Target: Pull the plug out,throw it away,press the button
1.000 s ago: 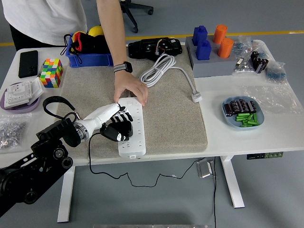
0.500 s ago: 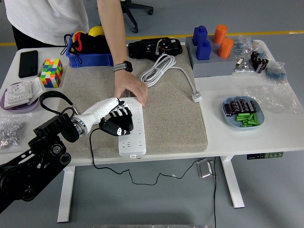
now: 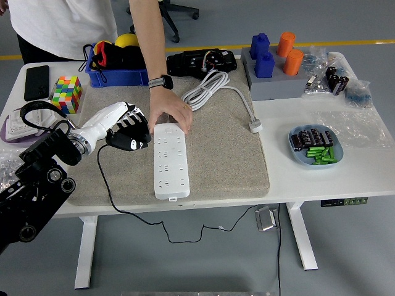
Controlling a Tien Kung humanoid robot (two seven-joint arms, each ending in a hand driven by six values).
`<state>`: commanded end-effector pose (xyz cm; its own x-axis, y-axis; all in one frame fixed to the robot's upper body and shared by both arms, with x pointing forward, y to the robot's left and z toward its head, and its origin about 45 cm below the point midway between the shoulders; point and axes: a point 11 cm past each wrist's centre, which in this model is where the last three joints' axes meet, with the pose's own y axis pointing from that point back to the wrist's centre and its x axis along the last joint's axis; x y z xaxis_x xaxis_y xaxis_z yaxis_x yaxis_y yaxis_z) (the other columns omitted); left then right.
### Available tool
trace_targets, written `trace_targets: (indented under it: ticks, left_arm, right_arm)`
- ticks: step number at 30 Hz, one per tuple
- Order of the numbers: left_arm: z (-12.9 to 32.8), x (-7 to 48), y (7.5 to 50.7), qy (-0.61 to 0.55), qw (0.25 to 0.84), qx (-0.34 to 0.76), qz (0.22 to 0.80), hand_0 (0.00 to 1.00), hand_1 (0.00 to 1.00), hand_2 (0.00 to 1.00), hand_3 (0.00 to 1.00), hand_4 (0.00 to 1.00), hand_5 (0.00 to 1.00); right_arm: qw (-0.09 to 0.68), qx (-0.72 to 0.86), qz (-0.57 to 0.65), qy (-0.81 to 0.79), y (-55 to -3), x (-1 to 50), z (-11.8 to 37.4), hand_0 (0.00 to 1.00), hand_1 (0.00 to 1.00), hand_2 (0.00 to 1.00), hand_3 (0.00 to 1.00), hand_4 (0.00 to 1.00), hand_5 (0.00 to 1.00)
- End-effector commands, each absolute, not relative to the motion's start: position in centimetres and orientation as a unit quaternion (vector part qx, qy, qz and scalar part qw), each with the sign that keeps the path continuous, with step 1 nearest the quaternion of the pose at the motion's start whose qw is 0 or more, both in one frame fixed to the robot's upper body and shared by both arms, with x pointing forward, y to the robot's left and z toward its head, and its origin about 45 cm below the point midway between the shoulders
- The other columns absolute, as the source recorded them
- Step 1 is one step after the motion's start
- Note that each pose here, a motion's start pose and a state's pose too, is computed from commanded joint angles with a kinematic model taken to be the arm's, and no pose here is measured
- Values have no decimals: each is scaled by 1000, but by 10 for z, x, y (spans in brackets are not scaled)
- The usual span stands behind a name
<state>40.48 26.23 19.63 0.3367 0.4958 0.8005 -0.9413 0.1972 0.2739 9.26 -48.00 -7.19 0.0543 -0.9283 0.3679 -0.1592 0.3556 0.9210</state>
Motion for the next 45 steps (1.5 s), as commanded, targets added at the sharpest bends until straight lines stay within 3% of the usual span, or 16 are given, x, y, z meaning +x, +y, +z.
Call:
trace_targets:
  ticks: [9,10,15,16,21,22,27,28,33,34,39,40,45]
  left_arm:
    - [171,414,288,-262,696,419,521,409,292,355,517,687,2]
    - [170,414,288,-261,695,420,521,539,425,454,581,708,2]
    - [165,416,288,-265,691,432,515,539,425,454,581,708,2]
    - [163,416,288,-266,690,435,513,619,563,556,622,777,2]
    - [155,418,289,-255,691,445,509,619,563,556,622,777,2]
    - [153,417,290,-249,692,449,507,715,701,671,742,851,2]
    - [148,417,294,-234,690,470,498,715,701,671,742,851,2]
    - [147,416,295,-230,689,475,496,804,818,781,851,938,2]
    - [143,414,297,-222,689,487,488,804,818,781,851,938,2]
    - [143,414,297,-220,690,486,489,890,928,895,934,998,207]
    - [143,414,295,-216,697,476,491,890,928,895,934,998,207]
    - [143,414,295,-216,698,476,490,995,998,998,998,998,431]
    - [152,417,291,-227,700,464,494,995,998,998,998,998,431]
  right_arm:
    - [564,454,-340,-599,-480,93,-72,753,704,712,728,769,657]
    - [565,454,-340,-599,-480,93,-72,754,704,712,728,770,658]
    - [565,454,-341,-598,-480,92,-72,754,704,712,728,770,658]
    - [566,454,-342,-598,-480,91,-72,752,703,712,728,770,657]
    - [565,454,-342,-598,-479,91,-73,752,703,712,728,770,657]
    - [564,454,-342,-599,-479,92,-72,754,704,711,728,770,658]
    - [564,454,-343,-598,-479,91,-73,754,704,711,728,770,658]
    - [565,453,-344,-598,-479,90,-73,752,704,711,728,770,658]
    - [566,450,-344,-599,-481,88,-73,752,704,711,728,770,658]
    - [566,450,-344,-599,-481,88,-72,753,703,711,728,770,658]
    - [564,454,-342,-600,-480,92,-72,753,703,711,728,770,658]
    - [564,454,-342,-599,-480,92,-72,753,704,711,728,770,657]
    - [566,453,-342,-598,-480,90,-72,753,704,711,728,770,657]
